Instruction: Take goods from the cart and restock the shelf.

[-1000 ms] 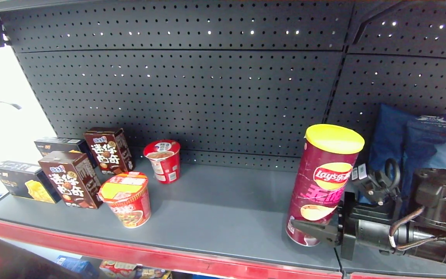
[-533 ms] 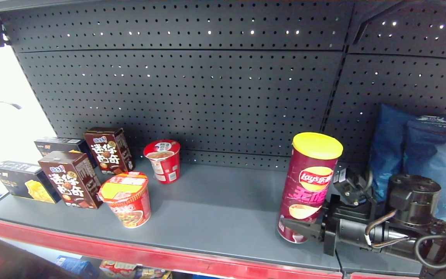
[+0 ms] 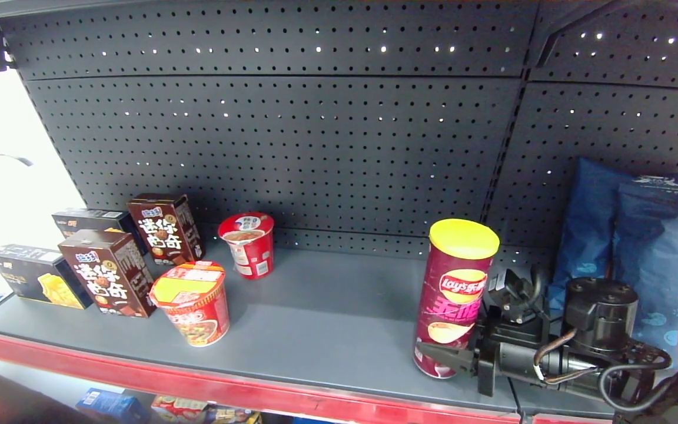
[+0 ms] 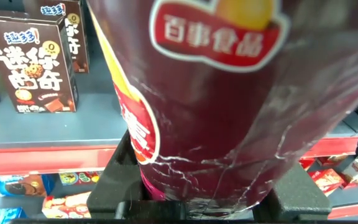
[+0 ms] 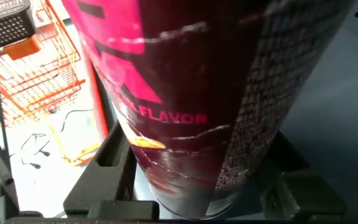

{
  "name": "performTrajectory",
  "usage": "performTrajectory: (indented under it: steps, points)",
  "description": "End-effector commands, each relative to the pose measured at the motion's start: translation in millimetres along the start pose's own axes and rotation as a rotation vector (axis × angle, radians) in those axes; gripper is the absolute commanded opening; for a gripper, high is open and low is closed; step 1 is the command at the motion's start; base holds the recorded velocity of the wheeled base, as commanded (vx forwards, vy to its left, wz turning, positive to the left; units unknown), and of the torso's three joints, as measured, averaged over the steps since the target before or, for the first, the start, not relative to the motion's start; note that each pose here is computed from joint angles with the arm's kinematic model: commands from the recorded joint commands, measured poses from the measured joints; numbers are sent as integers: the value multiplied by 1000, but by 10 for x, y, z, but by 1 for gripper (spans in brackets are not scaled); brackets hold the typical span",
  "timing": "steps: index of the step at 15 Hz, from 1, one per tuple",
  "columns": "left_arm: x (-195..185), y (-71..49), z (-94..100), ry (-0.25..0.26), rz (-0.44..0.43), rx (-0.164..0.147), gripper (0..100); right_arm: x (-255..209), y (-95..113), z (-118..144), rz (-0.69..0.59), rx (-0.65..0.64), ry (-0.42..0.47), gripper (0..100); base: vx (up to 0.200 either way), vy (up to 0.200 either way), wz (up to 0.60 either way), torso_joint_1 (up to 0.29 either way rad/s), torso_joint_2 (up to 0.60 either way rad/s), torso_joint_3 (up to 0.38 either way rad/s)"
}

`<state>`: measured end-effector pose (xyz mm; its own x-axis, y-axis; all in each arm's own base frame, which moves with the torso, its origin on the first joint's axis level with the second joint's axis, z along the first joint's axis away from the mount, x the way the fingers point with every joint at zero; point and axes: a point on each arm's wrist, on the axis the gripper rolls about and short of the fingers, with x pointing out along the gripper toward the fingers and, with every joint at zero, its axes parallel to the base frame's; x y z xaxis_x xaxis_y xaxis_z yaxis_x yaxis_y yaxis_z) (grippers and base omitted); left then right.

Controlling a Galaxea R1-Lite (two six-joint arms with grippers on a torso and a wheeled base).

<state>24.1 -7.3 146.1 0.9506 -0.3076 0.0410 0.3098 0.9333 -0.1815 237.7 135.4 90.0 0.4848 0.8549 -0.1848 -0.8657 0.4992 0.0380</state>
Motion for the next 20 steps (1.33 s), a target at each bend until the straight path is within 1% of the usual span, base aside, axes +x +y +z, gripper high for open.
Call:
performTrajectory:
  steps: [1,3,7,8,12,15,20]
  points:
    - [-4,-1,1,-3,-1,0,0,61,-29,-97,5,16,27,0,0,0,0,0,0,0]
    - [-1,0,0,-1,0,0,0,98,-53,-155,2,18,29,0,0,0,0,0,0,0]
    - [-1,0,-4,1,-2,0,0,121,-60,-179,6,12,20,0,0,0,0,0,0,0]
    - [-2,3,-17,5,-1,-1,0,115,-56,-188,5,13,24,100,0,0,0,0,0,0]
    - [-2,4,-26,8,0,-2,0,75,-29,-209,4,11,23,100,0,0,0,0,0,0]
    - [-2,4,-26,8,0,-2,0,-62,30,-259,-7,1,6,100,0,0,0,0,0,0]
    - [-2,7,-44,14,-1,-3,0,-301,88,-221,-38,-8,-14,100,0,0,0,0,0,0]
